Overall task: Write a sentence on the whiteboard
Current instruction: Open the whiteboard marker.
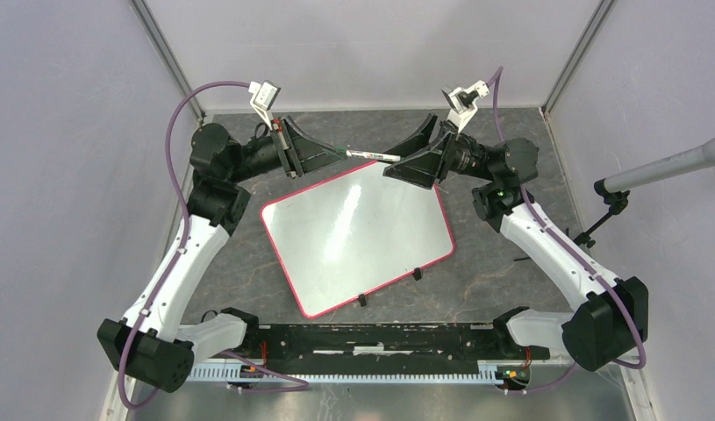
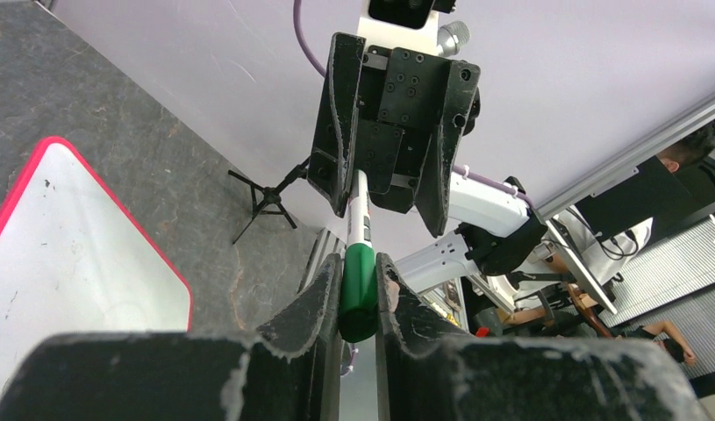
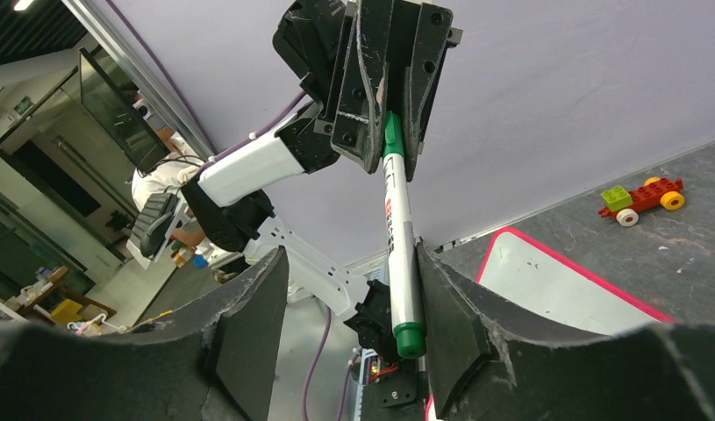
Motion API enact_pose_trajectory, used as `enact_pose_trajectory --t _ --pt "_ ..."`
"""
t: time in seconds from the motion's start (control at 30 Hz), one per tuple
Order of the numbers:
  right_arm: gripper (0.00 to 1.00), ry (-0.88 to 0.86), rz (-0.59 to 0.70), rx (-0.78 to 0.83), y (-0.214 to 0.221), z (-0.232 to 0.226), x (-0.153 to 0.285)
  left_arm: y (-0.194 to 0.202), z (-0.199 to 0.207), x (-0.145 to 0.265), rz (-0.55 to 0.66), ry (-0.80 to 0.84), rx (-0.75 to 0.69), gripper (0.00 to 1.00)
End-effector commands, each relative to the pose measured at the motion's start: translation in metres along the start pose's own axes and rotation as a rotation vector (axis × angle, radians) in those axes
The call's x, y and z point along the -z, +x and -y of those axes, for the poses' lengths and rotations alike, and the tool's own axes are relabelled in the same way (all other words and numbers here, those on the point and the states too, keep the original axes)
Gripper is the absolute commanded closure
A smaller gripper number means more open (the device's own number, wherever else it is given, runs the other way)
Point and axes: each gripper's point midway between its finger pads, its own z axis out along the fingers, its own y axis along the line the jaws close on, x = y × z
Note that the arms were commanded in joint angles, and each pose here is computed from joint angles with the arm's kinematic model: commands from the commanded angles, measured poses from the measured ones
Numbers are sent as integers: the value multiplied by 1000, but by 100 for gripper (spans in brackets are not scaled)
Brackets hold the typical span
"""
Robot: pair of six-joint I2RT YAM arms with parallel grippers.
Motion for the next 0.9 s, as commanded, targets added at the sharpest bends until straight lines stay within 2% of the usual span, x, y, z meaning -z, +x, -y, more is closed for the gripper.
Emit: enact_pose_trajectory --t 0.0,0.27,0.63,0.87 --pt "42 -23 10 27 -9 -10 -9 -9 -5 -5 38 -8 7 98" --pt "49 -16 15 13 -11 -3 -18 -2 -16 -10 30 -33 21 97" --pt "52 4 19 20 -15 6 -22 11 -16 -17 -20 -21 4 97" --pt "68 29 -3 21 -7 12 -24 14 -15 -21 -37 -19 -8 97"
